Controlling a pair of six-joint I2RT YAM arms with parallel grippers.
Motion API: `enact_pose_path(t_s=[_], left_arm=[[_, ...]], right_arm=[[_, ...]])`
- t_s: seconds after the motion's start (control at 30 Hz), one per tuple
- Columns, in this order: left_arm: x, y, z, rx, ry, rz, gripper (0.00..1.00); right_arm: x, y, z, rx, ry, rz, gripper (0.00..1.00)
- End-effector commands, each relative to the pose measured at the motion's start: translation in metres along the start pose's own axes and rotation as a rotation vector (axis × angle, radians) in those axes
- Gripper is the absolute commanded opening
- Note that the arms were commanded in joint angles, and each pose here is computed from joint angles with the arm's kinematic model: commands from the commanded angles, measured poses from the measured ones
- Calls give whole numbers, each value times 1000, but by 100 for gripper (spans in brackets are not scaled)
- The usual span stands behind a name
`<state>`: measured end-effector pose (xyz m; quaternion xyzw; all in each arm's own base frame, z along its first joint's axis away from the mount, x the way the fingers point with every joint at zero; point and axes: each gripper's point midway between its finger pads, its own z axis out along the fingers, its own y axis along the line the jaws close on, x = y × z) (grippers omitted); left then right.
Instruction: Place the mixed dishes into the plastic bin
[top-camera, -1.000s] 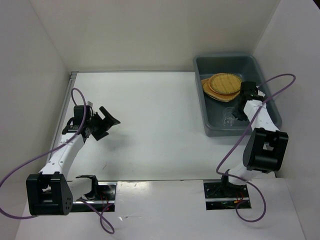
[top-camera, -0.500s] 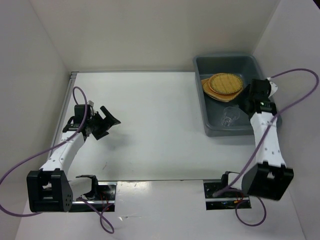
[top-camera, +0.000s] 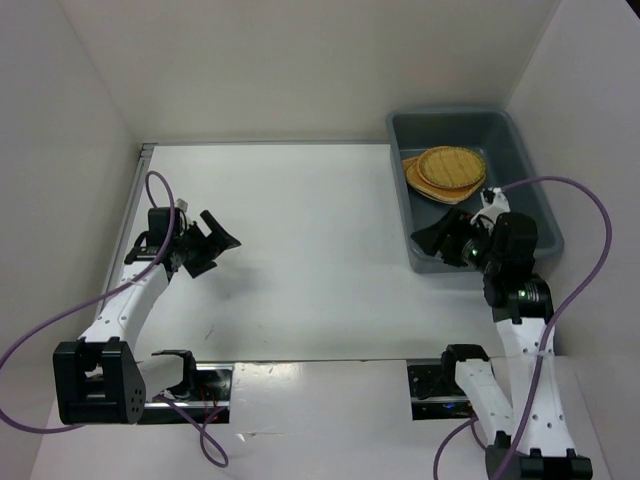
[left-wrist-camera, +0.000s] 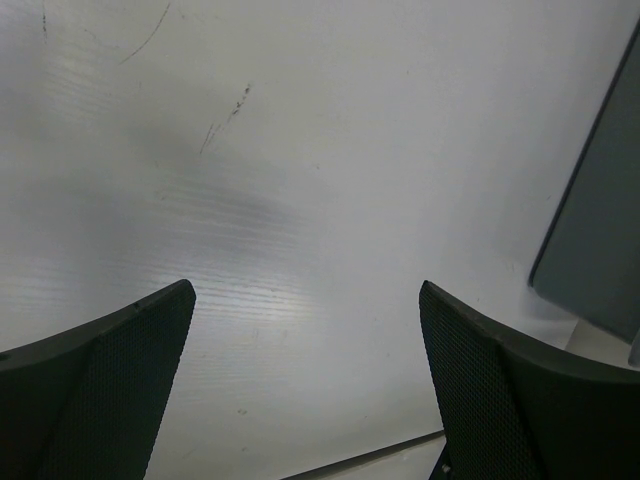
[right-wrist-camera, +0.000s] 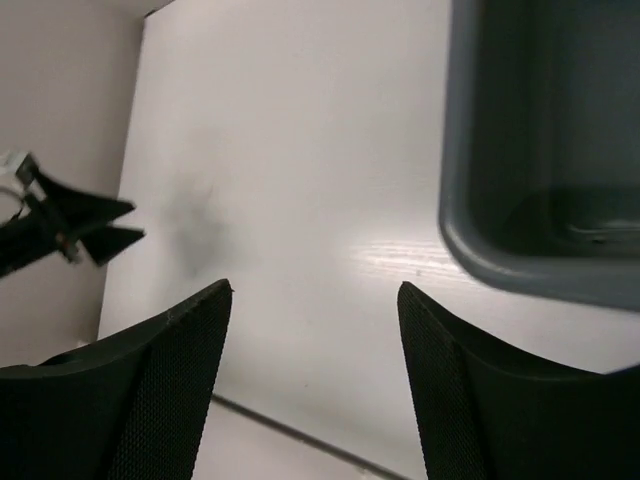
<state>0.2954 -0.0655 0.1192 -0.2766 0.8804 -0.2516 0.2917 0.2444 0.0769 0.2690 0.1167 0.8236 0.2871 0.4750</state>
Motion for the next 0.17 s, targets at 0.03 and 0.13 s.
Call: enact_pose_path(t_s=[0.03, 0.13], left_arm=[[-10, -6, -3, 16, -25, 31, 99], [-16, -3, -8, 5, -53, 20, 99]], right_arm=[[22, 44, -40, -231, -30, -76, 74], [22, 52, -59, -277, -144, -20, 80]])
